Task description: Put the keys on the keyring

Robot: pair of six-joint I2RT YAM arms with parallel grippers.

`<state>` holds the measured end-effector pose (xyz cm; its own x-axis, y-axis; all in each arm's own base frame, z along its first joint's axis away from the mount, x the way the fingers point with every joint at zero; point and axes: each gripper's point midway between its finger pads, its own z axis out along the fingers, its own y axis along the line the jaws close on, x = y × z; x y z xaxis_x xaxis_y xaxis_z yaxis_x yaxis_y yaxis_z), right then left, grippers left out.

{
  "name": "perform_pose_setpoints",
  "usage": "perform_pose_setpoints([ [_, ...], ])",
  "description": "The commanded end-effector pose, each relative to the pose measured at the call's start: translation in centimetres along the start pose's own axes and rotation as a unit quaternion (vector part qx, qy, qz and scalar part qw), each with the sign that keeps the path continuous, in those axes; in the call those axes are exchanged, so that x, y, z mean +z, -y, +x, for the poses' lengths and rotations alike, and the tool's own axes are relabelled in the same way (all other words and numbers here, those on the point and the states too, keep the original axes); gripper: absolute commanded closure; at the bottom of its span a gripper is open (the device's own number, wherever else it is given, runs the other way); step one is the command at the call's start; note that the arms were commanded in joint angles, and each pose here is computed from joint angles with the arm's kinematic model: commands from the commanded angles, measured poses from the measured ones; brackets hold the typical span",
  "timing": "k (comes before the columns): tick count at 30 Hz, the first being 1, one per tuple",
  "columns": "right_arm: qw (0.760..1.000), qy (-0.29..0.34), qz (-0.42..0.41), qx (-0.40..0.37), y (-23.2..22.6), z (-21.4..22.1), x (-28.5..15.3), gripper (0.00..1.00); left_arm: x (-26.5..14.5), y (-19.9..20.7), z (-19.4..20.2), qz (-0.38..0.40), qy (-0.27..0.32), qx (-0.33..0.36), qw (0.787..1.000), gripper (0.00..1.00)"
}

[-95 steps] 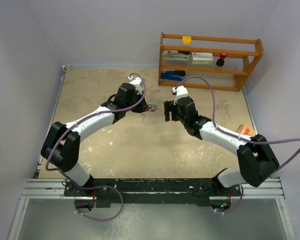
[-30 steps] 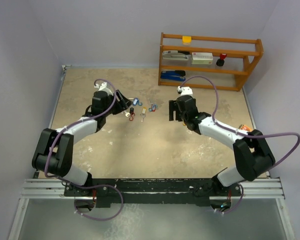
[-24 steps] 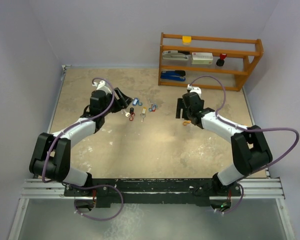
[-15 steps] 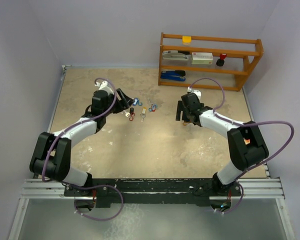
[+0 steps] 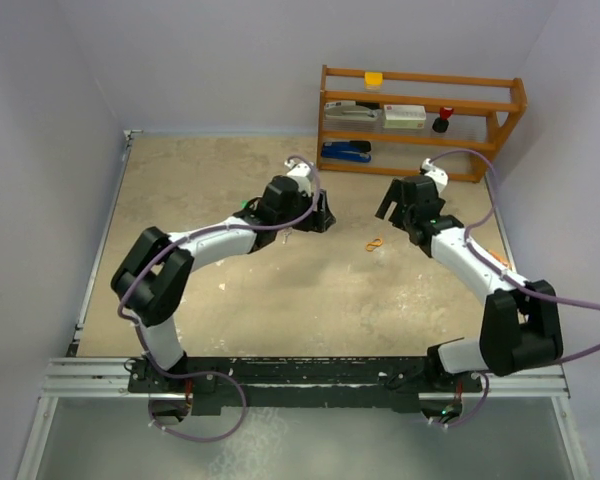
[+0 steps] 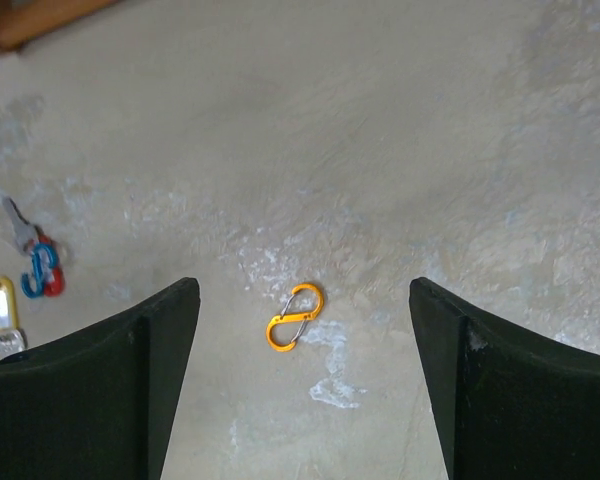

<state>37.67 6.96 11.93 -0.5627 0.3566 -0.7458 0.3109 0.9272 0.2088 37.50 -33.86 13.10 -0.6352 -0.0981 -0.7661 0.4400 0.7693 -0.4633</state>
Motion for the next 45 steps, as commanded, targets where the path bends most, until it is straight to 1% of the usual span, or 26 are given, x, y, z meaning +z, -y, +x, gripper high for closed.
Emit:
perform_pose_setpoints([
  [1, 0.997, 0.043, -0.007, 0.068, 1.1, -2.4, -0.9, 0.11, 2.4, 3.0, -0.4, 0.02, 0.003, 0.086, 0.996, 0.34],
  [3, 0.995, 0.057, -0.011, 0.081, 1.4, -3.3, -1.3, 0.11, 3.5, 4.1, 0.3, 0.03, -0.006, 0.111, 0.993, 0.34],
  [7, 0.994, 0.065, -0.01, 0.093, 2.0, -4.4, -1.6, 0.11, 5.5, 5.2, 2.0, 0.032, -0.027, 0.165, 0.985, 0.35],
  [16, 0.989, 0.088, -0.017, 0.119, 3.4, -6.0, -2.3, 0.11, 8.7, 6.8, 5.3, 0.04, -0.054, 0.231, 0.971, 0.35],
  [22, 0.988, 0.089, -0.018, 0.125, 4.0, -6.1, -2.1, 0.11, 10.0, 7.4, 6.3, 0.047, -0.06, 0.251, 0.965, 0.36],
  [28, 0.987, 0.097, -0.019, 0.129, 4.5, -6.6, -2.4, 0.11, 10.8, 8.2, 7.3, 0.063, -0.068, 0.266, 0.959, 0.36],
  [37, 0.986, 0.092, -0.023, 0.134, 4.9, -6.5, -2.1, 0.11, 11.8, 9.2, 9.0, 0.079, -0.081, 0.284, 0.952, 0.37],
  [45, 0.986, 0.095, -0.024, 0.138, 5.2, -6.5, -2.2, 0.11, 12.6, 9.3, 10.0, 0.081, -0.087, 0.289, 0.95, 0.43],
])
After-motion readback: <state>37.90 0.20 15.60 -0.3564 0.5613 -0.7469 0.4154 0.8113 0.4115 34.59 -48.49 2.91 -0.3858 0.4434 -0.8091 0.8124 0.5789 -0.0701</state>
